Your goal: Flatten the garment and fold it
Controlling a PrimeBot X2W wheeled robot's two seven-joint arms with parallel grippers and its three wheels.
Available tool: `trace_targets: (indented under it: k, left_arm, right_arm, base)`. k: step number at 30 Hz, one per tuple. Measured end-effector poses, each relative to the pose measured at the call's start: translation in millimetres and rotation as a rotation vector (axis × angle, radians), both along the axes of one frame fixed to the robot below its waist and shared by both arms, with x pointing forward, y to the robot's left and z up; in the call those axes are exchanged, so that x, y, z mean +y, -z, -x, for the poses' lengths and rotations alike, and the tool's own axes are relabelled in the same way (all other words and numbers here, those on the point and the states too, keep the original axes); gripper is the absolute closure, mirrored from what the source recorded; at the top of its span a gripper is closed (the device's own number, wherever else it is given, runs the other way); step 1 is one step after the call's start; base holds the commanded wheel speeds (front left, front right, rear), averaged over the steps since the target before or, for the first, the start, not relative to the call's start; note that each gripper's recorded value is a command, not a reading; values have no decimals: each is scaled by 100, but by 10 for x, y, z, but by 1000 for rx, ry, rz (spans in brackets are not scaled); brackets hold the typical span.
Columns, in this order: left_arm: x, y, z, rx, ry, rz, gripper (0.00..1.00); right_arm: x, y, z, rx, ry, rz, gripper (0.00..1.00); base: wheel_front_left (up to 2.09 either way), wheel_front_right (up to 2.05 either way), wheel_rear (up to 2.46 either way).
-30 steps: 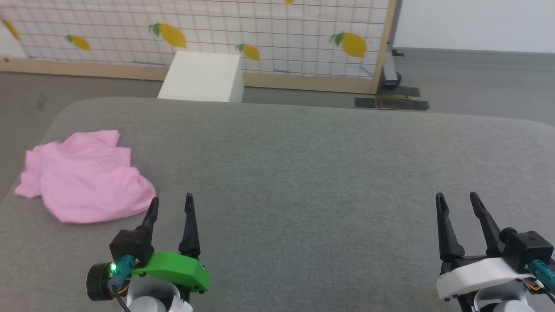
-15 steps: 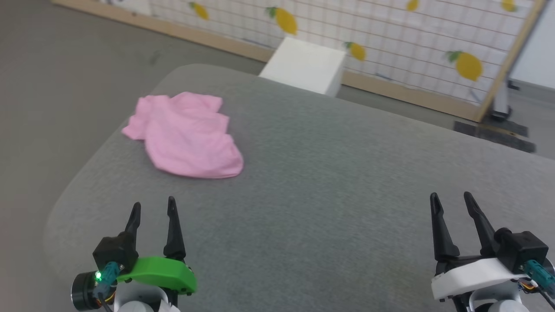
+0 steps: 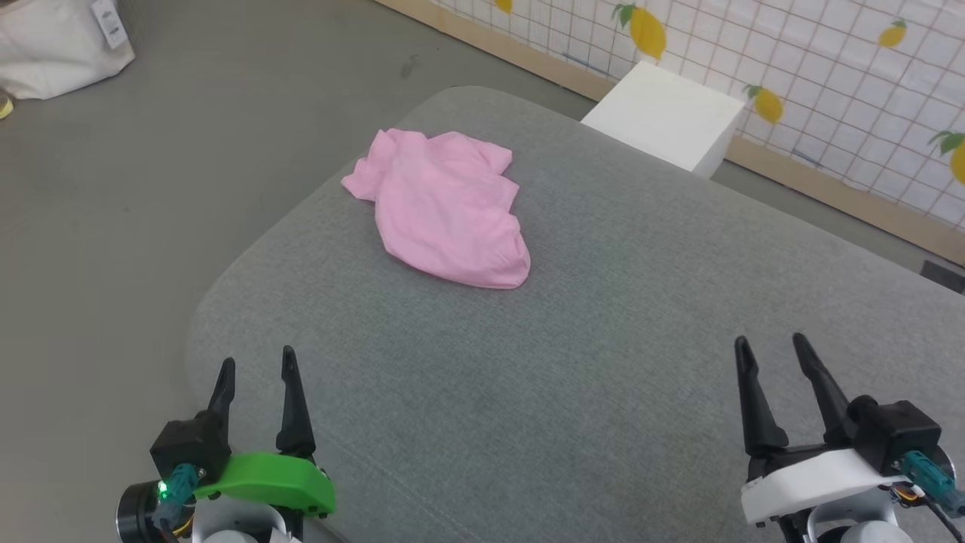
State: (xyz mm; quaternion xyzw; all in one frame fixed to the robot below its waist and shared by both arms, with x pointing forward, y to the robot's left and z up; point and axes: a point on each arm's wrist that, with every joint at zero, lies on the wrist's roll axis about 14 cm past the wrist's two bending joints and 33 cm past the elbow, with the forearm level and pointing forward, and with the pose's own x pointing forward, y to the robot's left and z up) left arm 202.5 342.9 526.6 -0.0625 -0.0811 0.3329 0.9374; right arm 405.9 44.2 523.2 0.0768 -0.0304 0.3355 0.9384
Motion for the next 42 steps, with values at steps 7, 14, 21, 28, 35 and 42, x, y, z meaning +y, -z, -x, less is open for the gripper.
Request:
trace_targets:
  k: [7, 14, 21, 28, 35, 42]
  left_arm:
    - [-7, -11, -123, -26, 12, 36, 0]
    - [232, -363, -640, -79, 58, 20, 0]
    - [597, -585, -1439, -4, 107, 50, 0]
    - [796, -210, -2255, 256, 154, 195, 0]
    - [612, 625, -2679, 506, 166, 495, 0]
    - [179, 1563, -2654, 770, 175, 727, 0]
  right_arm:
    - [-115, 27, -32, 8, 32, -2, 0]
    - [-156, -92, -207, -24, 56, -25, 0]
    - [-372, 92, -462, 11, 126, -43, 0]
    - [-667, 392, -722, 64, 214, -76, 0]
    - [-1094, 756, -857, 131, 329, -80, 0]
    - [-1558, 1215, -794, 238, 448, -32, 0]
  base:
    - [0, 0, 0]
    - [0, 0, 0]
    - [0, 0, 0]
    - [0, 0, 0]
    - [0, 0, 0]
    - [0, 0, 0]
